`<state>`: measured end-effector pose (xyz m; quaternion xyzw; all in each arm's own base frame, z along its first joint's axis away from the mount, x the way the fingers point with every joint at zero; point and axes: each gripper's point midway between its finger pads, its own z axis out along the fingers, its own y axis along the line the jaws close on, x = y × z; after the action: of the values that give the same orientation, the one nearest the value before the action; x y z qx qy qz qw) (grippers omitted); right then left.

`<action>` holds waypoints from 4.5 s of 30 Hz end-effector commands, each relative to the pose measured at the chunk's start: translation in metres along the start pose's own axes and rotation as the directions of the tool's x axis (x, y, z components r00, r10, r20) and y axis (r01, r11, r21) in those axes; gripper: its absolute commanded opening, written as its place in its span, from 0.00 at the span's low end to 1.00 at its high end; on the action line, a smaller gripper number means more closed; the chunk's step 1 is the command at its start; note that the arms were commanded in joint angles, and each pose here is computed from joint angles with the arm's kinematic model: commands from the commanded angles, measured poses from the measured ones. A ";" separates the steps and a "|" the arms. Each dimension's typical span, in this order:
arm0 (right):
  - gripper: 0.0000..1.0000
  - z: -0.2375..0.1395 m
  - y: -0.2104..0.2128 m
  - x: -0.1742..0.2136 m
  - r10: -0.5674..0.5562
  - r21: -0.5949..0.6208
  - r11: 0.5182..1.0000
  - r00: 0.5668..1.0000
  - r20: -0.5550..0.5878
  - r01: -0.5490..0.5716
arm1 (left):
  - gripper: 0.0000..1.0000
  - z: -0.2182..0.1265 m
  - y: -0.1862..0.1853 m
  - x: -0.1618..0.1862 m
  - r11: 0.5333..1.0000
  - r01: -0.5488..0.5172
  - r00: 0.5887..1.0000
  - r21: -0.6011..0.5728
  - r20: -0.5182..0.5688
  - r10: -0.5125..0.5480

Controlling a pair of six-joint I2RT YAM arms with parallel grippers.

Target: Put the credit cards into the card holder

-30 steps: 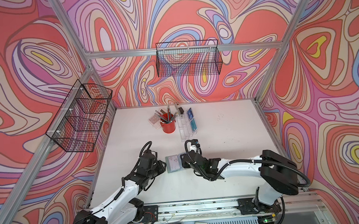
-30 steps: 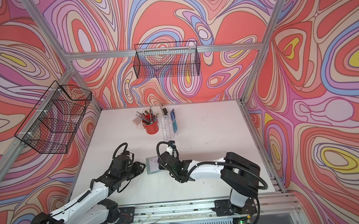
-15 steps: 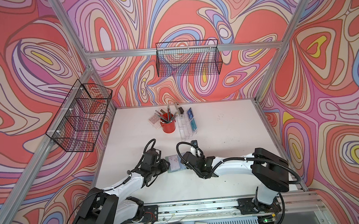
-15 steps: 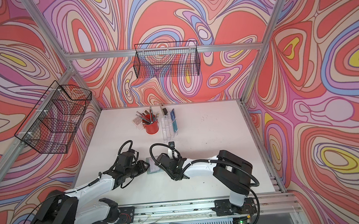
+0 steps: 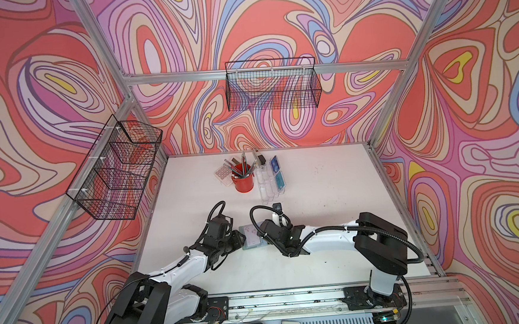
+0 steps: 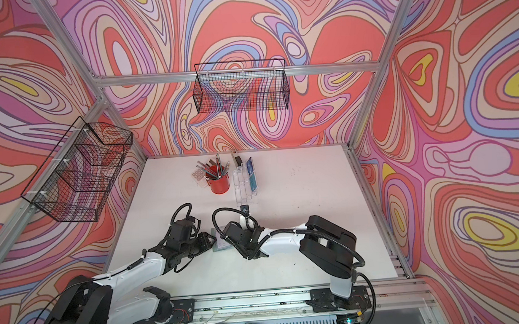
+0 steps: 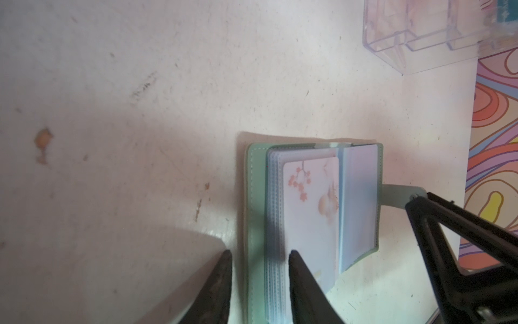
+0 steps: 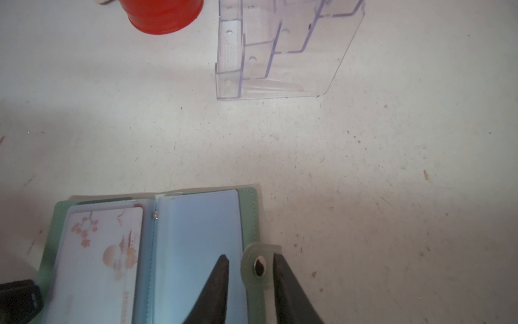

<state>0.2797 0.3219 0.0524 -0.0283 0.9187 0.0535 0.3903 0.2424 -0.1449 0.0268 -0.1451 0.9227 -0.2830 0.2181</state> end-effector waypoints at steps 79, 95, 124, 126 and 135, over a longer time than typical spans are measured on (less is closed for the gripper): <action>0.00 -0.007 -0.002 0.021 0.359 -0.306 0.881 0.931 -0.061 -0.360 | 0.40 0.024 -0.083 0.003 0.947 -0.046 0.997 0.318 -0.042 0.062; 0.00 -0.006 -0.018 0.019 0.381 -0.277 0.883 0.923 -0.046 -0.378 | 0.32 0.038 -0.056 -0.006 0.990 -0.127 0.992 0.061 -0.014 0.129; 0.00 -0.021 0.000 0.003 0.310 -0.413 0.858 0.949 -0.059 -0.306 | 0.33 0.063 -0.050 0.022 0.965 -0.250 0.961 -0.086 -0.143 0.236; 0.00 -0.020 0.007 0.003 0.294 -0.428 0.854 0.953 -0.072 -0.296 | 0.33 0.064 -0.052 0.025 0.970 -0.236 0.963 -0.063 -0.147 0.225; 0.00 -0.010 0.023 0.009 0.240 -0.438 0.860 0.965 -0.104 -0.261 | 0.33 0.064 -0.047 0.026 0.971 -0.228 0.967 -0.065 -0.130 0.219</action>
<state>0.2633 0.3357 0.0554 0.0146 0.8852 0.3096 0.3469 0.2823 -0.2331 0.0257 -0.0322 0.9377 -0.2555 0.2332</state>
